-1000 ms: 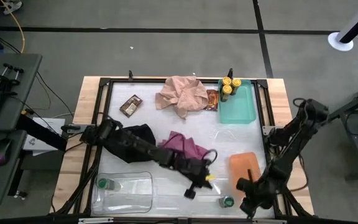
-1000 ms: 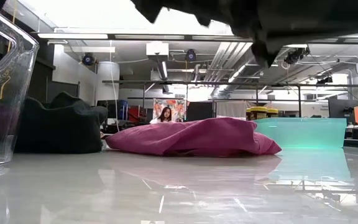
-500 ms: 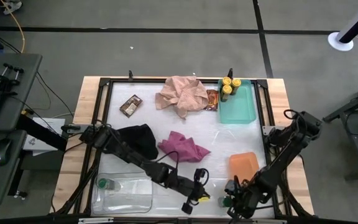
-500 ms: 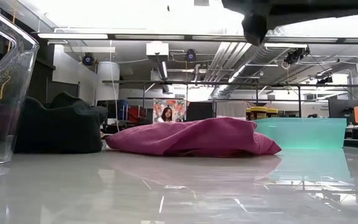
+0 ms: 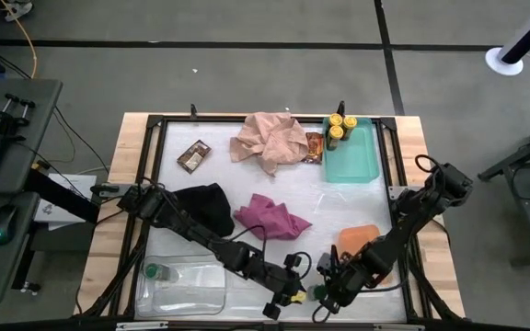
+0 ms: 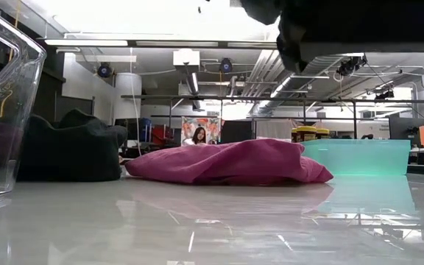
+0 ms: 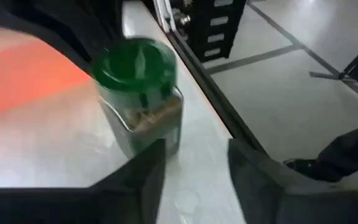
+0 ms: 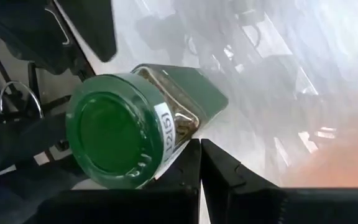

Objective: Sort spices by type
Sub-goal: Put the green seasoning bottle into the transparent bin

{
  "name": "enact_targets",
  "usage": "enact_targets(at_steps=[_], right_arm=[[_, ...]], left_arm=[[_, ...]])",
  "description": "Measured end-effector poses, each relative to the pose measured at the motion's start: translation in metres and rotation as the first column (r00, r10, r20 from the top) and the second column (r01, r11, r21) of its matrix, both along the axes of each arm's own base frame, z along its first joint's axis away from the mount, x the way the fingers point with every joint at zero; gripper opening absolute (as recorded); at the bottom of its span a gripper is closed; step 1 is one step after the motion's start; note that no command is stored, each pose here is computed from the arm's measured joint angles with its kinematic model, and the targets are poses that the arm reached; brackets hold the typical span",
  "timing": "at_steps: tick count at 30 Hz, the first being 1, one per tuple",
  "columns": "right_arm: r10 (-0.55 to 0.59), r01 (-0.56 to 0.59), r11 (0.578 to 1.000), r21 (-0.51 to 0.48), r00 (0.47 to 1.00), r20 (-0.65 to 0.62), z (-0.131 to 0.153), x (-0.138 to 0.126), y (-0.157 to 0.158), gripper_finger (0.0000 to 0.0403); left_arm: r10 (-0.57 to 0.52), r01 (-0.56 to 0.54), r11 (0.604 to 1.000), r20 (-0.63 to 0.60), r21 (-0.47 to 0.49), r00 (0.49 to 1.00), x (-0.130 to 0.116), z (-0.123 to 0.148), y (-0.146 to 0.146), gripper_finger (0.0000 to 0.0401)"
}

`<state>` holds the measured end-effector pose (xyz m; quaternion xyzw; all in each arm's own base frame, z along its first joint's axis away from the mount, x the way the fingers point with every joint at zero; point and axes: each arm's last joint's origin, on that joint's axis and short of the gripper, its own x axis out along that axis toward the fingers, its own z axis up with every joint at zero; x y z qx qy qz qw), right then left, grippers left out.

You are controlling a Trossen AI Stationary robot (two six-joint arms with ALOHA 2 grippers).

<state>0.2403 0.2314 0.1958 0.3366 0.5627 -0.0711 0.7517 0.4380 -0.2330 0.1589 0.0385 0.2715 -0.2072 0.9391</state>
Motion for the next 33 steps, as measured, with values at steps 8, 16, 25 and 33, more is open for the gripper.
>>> enact_targets(at_steps=[8, 16, 25, 33], right_arm=[[0.019, -0.019, 1.0, 0.002, 0.999, 0.045, 0.002, 0.01, -0.006, 0.0], [-0.069, 0.067, 0.997, 0.03, 0.994, 0.084, 0.004, 0.015, -0.006, 0.0], [-0.065, 0.064, 0.998, 0.019, 0.995, 0.079, 0.01, 0.011, -0.009, 0.0], [-0.116, 0.123, 0.99, -0.067, 0.988, 0.097, 0.036, -0.008, -0.029, 0.0]], left_arm=[[0.121, -0.123, 0.992, -0.063, -0.036, 0.991, -0.002, -0.004, 0.002, 0.0279], [0.246, -0.257, 0.952, -0.084, -0.164, 0.965, -0.002, 0.0, -0.003, 0.0321], [0.284, -0.283, 0.952, -0.007, -0.122, 0.959, -0.014, 0.003, -0.025, 0.0322], [0.296, -0.294, 0.954, 0.028, -0.055, 0.955, 0.001, 0.003, 0.0, 0.0322]])
